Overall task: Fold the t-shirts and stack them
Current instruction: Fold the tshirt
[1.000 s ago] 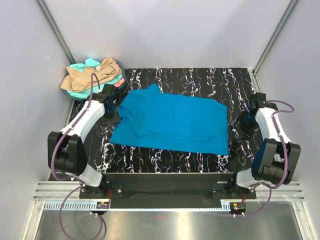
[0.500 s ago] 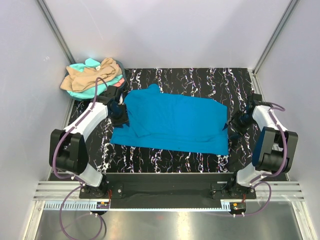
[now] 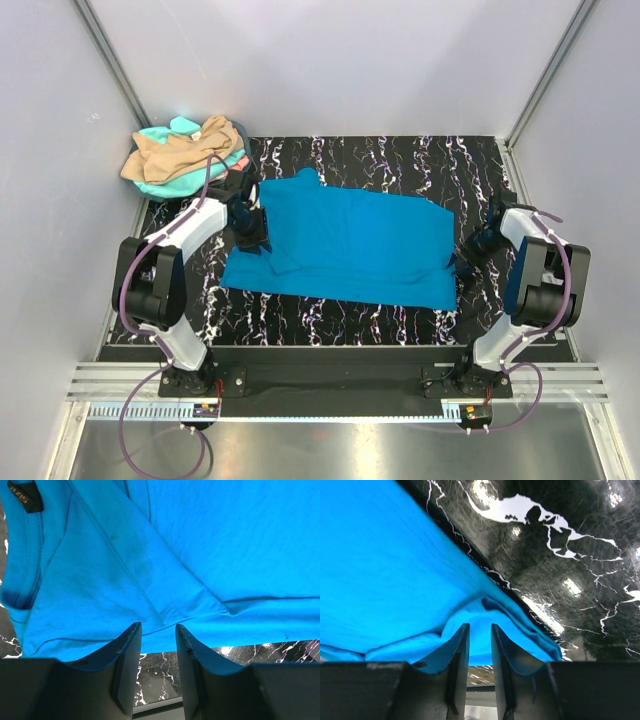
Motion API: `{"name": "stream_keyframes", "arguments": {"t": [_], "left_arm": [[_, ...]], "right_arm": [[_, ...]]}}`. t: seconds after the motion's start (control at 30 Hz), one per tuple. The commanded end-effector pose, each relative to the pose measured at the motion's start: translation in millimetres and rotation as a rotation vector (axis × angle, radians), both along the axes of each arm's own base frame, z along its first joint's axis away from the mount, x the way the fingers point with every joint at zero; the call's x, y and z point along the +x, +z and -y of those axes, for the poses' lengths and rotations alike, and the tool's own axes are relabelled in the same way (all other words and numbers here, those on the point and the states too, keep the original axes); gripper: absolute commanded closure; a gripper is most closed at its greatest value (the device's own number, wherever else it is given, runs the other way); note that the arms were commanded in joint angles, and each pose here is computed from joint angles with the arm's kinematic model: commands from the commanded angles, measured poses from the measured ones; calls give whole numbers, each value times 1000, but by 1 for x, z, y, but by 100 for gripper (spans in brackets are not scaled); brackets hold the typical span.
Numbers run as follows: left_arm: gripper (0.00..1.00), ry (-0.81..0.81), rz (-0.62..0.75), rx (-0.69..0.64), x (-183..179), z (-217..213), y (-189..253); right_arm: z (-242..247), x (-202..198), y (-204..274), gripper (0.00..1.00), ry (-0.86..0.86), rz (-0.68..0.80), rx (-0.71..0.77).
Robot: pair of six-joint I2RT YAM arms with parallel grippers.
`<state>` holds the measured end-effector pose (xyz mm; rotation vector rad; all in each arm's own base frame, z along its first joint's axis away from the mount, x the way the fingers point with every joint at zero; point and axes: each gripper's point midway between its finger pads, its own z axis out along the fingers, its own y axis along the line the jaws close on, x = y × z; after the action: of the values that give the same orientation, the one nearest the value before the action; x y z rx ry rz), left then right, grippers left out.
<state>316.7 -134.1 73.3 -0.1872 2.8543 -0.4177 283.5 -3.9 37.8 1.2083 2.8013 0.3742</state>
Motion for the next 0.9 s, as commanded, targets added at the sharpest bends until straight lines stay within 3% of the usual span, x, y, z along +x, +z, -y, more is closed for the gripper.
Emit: {"name": "stream_keyframes", "arguments": {"t": [0.0, 0.2, 0.27, 0.43, 0.5, 0.57, 0.67, 0.77, 0.87], "left_arm": [[62, -33, 36, -32, 9, 6, 10], [56, -42, 21, -15, 3, 3, 6], [52, -46, 28, -8, 6, 2, 7], [54, -54, 49, 13, 15, 0, 12], [55, -54, 44, 12, 17, 1, 10], [56, -53, 45, 12, 18, 2, 10], [55, -53, 56, 15, 21, 1, 12], [52, -40, 50, 41, 22, -3, 11], [50, -37, 46, 51, 23, -4, 8]], "right_arm": [[1, 9, -5, 69, -32, 10, -7], [-3, 8, -15, 60, -63, -30, 24], [-4, 8, -17, 60, -71, -37, 31], [-3, 8, -23, 63, -87, -52, 26], [-2, 8, -23, 67, -89, -58, 21], [0, 6, -21, 83, -91, -62, 8], [2, 3, -17, 85, -91, -65, -7], [2, 1, -14, 99, -94, -65, -10], [0, 0, -9, 100, -101, -57, -8]]}}
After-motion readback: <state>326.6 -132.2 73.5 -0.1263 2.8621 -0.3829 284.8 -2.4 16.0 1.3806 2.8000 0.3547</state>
